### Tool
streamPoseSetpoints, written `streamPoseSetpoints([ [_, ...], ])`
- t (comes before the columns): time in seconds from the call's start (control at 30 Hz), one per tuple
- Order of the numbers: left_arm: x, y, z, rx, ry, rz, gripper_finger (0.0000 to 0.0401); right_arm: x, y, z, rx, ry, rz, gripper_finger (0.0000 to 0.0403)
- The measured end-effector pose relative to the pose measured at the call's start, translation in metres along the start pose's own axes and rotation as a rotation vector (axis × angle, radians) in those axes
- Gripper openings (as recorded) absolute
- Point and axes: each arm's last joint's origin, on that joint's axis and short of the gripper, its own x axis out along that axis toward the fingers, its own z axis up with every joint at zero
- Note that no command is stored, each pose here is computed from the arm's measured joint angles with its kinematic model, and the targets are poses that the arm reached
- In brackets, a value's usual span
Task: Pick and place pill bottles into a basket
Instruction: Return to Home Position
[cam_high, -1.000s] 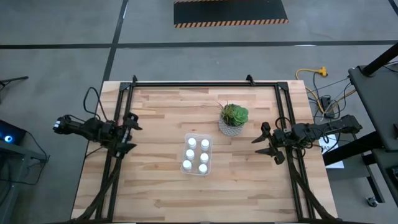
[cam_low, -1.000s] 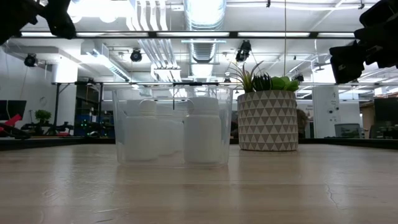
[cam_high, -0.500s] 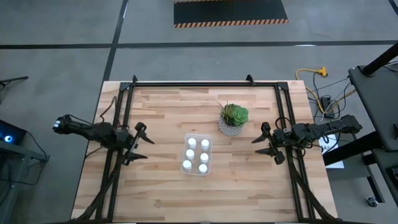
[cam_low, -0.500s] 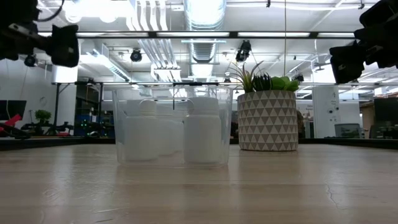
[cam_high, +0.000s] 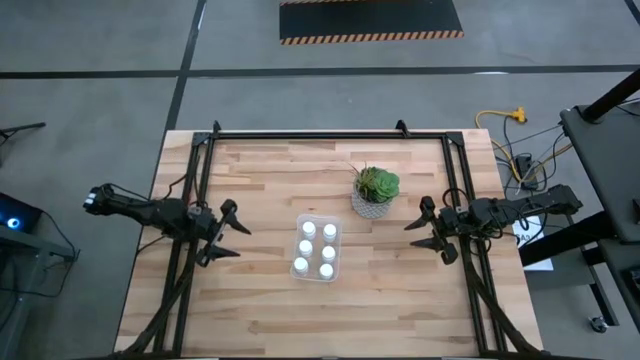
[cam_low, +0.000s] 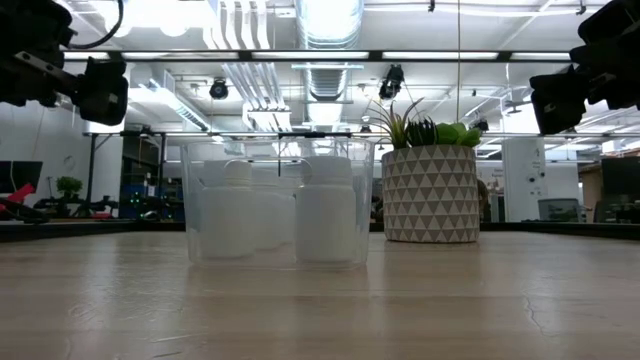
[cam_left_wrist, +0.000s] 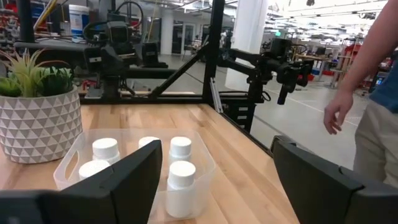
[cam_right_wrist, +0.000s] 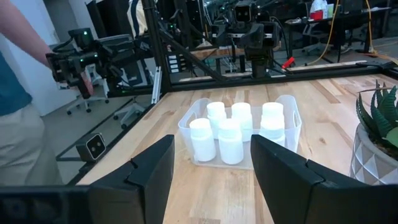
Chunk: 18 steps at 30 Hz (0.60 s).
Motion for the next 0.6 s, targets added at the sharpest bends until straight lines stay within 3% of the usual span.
streamPoseSetpoints([
  [0.6,0.0004,0.0001,0.0001,0.001,-0.001,0.003,0.0290,0.0000,0.0000,0.0000,-0.001,0.000,0.000,0.0201],
])
